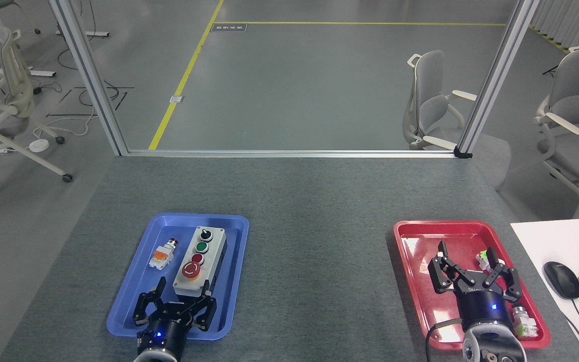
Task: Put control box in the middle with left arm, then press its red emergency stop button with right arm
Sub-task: 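Move the left gripper to the grey control box and grasp its near end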
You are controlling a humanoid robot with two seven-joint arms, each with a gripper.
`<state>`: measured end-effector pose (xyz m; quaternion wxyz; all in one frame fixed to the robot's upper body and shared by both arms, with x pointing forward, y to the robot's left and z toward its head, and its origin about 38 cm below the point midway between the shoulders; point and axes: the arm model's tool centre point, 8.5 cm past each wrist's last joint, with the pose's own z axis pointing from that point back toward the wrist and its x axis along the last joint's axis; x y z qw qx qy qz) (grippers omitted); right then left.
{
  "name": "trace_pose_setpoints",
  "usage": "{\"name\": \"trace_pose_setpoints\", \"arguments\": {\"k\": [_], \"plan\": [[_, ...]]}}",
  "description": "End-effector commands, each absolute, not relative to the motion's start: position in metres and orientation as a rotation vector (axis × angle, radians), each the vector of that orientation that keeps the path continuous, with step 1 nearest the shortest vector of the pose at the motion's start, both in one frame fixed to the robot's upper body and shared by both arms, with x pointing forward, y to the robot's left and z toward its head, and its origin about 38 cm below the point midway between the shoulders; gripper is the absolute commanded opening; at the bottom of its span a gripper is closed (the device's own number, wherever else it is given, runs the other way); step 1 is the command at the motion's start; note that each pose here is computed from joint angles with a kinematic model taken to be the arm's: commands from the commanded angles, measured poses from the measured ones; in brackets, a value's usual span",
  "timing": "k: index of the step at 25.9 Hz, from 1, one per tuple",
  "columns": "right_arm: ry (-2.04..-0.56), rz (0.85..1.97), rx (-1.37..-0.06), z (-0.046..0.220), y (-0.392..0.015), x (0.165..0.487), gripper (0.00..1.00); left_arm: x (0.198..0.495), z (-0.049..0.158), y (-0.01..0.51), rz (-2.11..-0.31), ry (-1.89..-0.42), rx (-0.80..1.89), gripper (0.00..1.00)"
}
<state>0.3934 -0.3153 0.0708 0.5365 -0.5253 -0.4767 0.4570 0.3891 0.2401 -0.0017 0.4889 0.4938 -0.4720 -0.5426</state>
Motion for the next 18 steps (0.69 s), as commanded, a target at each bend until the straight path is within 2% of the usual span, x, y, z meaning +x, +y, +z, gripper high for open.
{"name": "trace_pose_setpoints", "arguments": {"k": [1, 8, 18], "plan": [[-1.137, 1.085, -1.248, 0.071, -0.314, 0.394, 0.98, 0.390, -0.004, 0.242, -1.322, -1.141, 1.198, 0.99], [-1.128, 1.072, -1.264, 0.073, -0.319, 0.393, 0.99, 0.393, -0.019, 0.243, -1.339, -1.101, 1.164, 0.99], [-1.127, 1.060, -1.267, 0.073, -0.321, 0.392, 0.99, 0.414, -0.028, 0.239, -1.366, -1.083, 1.111, 0.99]]}}
